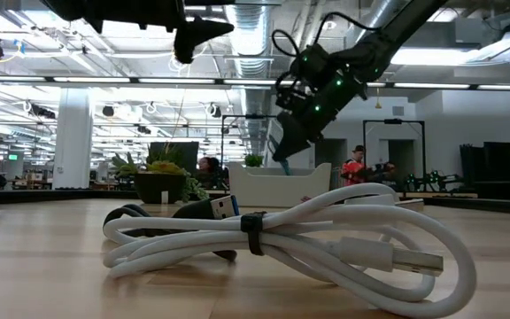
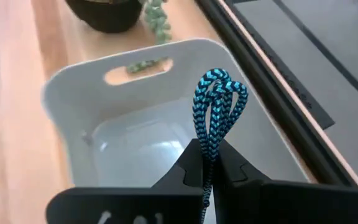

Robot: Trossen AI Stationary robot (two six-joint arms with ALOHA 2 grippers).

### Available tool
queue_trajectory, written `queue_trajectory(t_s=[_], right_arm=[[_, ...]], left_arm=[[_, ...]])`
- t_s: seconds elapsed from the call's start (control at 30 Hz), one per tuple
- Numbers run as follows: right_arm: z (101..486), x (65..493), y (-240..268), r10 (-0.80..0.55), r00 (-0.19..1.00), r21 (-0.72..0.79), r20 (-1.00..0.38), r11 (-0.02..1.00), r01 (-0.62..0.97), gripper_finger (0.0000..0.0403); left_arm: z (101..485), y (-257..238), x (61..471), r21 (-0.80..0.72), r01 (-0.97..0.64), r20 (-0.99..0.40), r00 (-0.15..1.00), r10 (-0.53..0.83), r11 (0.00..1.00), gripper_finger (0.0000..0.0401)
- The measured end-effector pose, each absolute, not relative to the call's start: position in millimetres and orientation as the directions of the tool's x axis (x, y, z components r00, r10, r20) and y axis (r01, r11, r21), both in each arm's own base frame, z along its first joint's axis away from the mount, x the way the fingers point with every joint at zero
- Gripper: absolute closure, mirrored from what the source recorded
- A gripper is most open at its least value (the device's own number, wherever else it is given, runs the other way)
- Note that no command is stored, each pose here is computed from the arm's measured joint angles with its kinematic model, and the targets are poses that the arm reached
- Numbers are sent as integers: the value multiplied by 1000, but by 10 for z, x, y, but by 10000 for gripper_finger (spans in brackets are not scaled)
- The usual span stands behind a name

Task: Pick and place USB-C Cables
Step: Put the blue charger cable into the white bin

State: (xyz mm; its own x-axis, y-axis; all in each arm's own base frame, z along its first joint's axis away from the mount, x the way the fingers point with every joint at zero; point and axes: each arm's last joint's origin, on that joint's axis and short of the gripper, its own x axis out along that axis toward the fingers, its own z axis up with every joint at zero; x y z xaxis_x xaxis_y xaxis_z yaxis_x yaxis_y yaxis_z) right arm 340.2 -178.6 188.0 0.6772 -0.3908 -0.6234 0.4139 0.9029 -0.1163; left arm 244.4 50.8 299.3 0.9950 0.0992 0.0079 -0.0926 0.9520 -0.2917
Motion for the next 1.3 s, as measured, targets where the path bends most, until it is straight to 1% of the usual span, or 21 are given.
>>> queue_trajectory(t_s=[0.17,0.3,0.5,0.67,0.77,0.93,1.0,1.1,1.3], right_arm=[[1779,3340,-1812,-409,596,-166,-691,893,419,390],[1748,3310,-1801,-394,567,-167,-723,896,410,388],[1745,3312,-1792,-385,569,-162,-727,901,403,387],[1742,3319,-1772,-378,569,-157,-730,904,398,366],[1734,3315,-1766,-362,571,-146,-737,910,389,370],[1627,3408,-1752,-331,536,-139,-777,920,367,378],[1590,3508,-1771,-315,521,-134,-793,925,355,373],[1500,3613,-1794,-270,432,-127,-860,935,331,359],[1442,3837,-1906,-251,380,-123,-890,936,328,349]], left_arm=[[3048,498,2366,-284,-117,12,992,125,952,173],[3038,500,2364,-278,-126,1,991,132,952,173],[3021,507,2370,-278,-151,-12,988,153,949,173],[3010,509,2370,-279,-157,-25,987,156,947,173],[3010,511,2369,-278,-169,-25,985,169,946,173],[3010,516,2369,-268,-180,-24,983,180,946,173],[3008,516,2369,-268,-182,-26,983,181,946,173],[3008,515,2369,-268,-181,-25,983,181,946,173],[3006,515,2369,-267,-181,-28,983,181,946,173]])
